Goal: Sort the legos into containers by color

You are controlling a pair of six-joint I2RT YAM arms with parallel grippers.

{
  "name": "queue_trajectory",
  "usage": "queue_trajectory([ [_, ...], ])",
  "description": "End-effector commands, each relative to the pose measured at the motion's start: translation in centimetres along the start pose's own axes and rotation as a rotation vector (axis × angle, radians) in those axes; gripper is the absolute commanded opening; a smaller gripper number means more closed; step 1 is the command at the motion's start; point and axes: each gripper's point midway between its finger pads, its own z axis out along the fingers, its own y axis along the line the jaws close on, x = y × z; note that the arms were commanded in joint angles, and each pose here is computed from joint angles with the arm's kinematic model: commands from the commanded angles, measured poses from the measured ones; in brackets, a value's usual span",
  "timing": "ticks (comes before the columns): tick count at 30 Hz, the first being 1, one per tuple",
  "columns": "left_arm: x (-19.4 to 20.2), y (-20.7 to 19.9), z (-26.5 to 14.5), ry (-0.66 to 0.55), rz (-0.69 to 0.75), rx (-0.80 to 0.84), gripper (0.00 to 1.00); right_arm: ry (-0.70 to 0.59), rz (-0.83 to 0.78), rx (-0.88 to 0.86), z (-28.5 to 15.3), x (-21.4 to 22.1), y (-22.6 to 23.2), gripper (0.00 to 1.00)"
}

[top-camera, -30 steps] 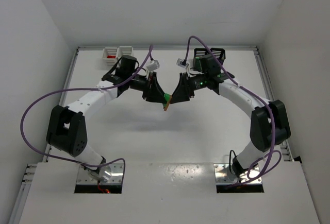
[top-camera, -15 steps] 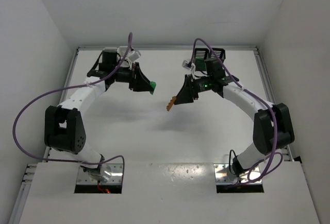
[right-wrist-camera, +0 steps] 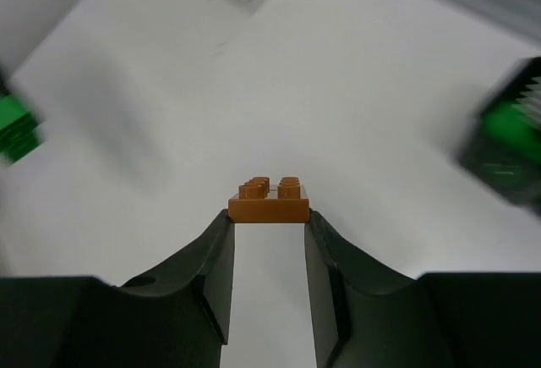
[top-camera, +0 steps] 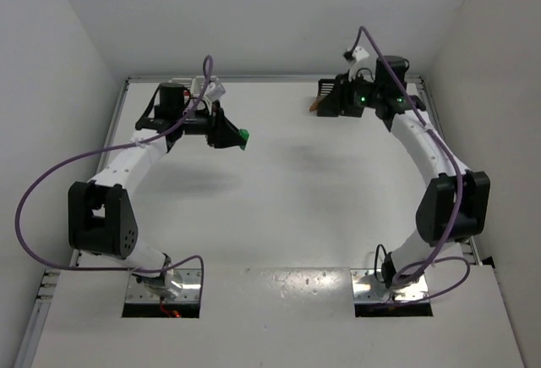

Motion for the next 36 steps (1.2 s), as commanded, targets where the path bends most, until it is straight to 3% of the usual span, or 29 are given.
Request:
queue_trajectory([
  [1,-1.7,-0.4,-0.1,-0.029,0.125,-0.056,0.11,-0.087,-0.046,0.44,-2.6,-4.7,-8.9,0.0],
  [3,-2.0,-0.4,0.1,-0.036,0.131,-0.059,0.11,-0.081,-0.041,0.594,-3.3,-5.7,-12.7,0.0],
  [9,-2.2,-0.1,0.4,-0.045,0.118,-0.084,0.11,-0.086,-0.012,0.775,-3.6,-7.2,-19.6,0.0],
  [22,-1.7,0.1,0.2,-0.047,0.111,-0.114,0.11,-0.05,0.052,0.873,-2.1,-4.6,-25.5,0.0],
  [23,-1.7,0.1,0.2,-0.047,0.111,-0.114,0.11,-0.039,0.062,0.871,-2.0,-3.9,-26.1,0.02],
  [25,-1.9,0.3,0.3,-0.047,0.111,-0.114,0.11,-0.03,0.066,0.87,-1.9,-3.6,-26.3,0.26],
  [28,-1.6,0.5,0.4,-0.043,0.094,-0.114,0.11,-0.031,0.066,0.858,-1.7,-3.7,-26.1,0.52],
  [32,-1.6,0.0,0.5,-0.043,0.094,-0.086,0.11,-0.063,0.049,0.812,-1.8,-5.0,-24.9,0.64],
  [35,-1.8,-0.5,0.6,-0.044,0.085,-0.051,0.11,-0.083,0.034,0.676,-1.3,-6.3,-22.0,0.64],
  [36,-1.7,-0.7,0.6,-0.045,0.074,-0.041,0.11,-0.095,0.023,0.542,-0.4,-6.8,-19.5,0.63],
])
